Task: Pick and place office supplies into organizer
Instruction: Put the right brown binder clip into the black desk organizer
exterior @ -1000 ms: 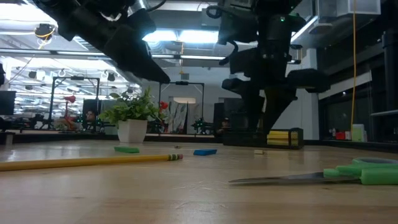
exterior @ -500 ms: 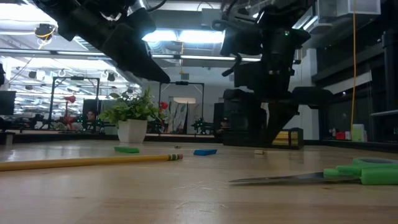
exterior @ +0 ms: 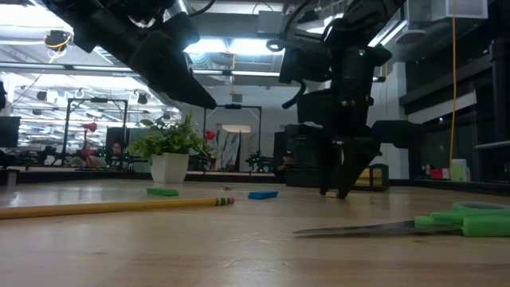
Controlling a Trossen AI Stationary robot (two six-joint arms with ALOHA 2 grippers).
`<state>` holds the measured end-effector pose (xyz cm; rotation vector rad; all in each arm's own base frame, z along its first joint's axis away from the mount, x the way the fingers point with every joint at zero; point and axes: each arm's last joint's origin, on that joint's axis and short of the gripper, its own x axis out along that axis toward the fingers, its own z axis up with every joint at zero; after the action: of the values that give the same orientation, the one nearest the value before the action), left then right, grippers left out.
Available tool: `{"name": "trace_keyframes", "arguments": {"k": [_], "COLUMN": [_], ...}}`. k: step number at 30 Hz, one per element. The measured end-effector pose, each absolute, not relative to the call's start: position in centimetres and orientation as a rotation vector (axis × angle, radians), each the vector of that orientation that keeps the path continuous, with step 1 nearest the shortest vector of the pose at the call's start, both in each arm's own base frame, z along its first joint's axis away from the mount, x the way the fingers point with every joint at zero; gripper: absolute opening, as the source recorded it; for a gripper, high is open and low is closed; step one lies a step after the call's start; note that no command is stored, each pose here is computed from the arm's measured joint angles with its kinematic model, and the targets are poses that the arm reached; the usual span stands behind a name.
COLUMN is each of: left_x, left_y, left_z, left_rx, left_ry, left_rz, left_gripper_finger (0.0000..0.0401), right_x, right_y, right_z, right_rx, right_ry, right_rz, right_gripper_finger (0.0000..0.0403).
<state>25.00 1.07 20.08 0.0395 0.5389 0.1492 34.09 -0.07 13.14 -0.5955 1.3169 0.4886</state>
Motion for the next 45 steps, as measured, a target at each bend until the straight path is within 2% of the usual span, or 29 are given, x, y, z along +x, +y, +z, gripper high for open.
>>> {"name": "trace_keyframes", "arguments": {"k": [13, 26, 45], "left_x": [25.0, 25.0, 25.0], "left_y": [1.1, 1.1, 1.1], "left_z": [20.1, 20.1, 20.1], "left_rx": [0.038, 0.039, 0.042], "left_ry": [0.537, 0.537, 0.537], "left_rz": [0.150, 0.155, 0.157], "left_gripper_finger": [0.0114, 0.0114, 0.0114], "right_x": [33.8, 33.7, 35.2], "right_y": [-1.8, -2.5, -2.9], "right_z": [13.0, 12.9, 14.7], "right_rx": [-0.479, -0.458, -0.396], "right_ry": [1.318, 1.332, 1.326], "right_rz": [0.527, 0.510, 0.360], "right_gripper_finger": [0.0127, 0.0069, 0.0080]}}
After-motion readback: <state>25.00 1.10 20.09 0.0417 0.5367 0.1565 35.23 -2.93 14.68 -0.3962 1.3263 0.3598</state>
